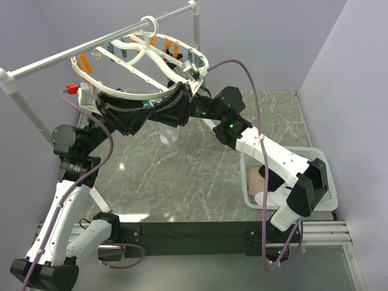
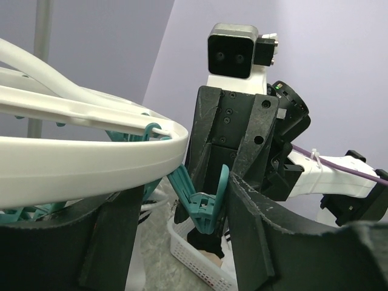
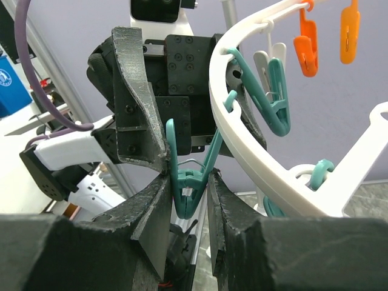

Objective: Clip the socks to the hanger
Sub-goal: Open the clamp at the hanger.

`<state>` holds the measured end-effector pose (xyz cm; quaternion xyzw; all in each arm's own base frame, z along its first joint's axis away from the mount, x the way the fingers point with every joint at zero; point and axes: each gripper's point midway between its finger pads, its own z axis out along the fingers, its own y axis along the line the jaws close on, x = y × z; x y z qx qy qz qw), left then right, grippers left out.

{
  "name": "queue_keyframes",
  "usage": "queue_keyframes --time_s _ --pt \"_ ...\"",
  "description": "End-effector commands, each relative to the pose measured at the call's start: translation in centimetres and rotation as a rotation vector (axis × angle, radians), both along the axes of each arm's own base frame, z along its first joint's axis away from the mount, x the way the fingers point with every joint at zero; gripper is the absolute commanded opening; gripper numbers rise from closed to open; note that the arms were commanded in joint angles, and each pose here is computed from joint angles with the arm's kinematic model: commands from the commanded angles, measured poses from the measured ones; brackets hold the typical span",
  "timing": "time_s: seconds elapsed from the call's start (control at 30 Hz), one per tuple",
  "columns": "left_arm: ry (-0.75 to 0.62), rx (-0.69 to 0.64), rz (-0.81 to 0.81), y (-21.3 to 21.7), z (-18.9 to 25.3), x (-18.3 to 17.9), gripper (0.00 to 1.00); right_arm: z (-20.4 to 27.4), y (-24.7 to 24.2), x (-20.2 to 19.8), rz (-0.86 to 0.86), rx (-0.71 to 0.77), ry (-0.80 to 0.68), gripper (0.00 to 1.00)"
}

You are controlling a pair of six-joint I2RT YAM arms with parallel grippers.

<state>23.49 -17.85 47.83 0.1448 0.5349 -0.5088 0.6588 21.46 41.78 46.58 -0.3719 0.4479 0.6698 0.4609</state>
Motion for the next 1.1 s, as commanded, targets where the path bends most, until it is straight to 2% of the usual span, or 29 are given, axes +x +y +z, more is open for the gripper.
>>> queue_keyframes --time_s 0.0,0.37,0.67,1.07 --pt "-0.027 -0.031 0.006 0.3 0.5 -0.3 0.60 2.6 -0.6 -2.3 0.078 0.042 -0.076 0.28" --pt "-0.116 -0.075 -0.011 0.6 1.1 -2.1 0.61 2.7 -0.3 -2.0 0.080 0.045 -0.049 0.28" --pt "-0.122 -0.115 -0.019 0.8 1.4 -2.4 0.67 2.7 -0.1 -1.6 0.085 0.044 -0.033 0.27" --pt "-0.130 -0.206 0.016 1.7 1.5 -2.5 0.66 2.5 0.1 -1.7 0.096 0.043 -0.019 0.26"
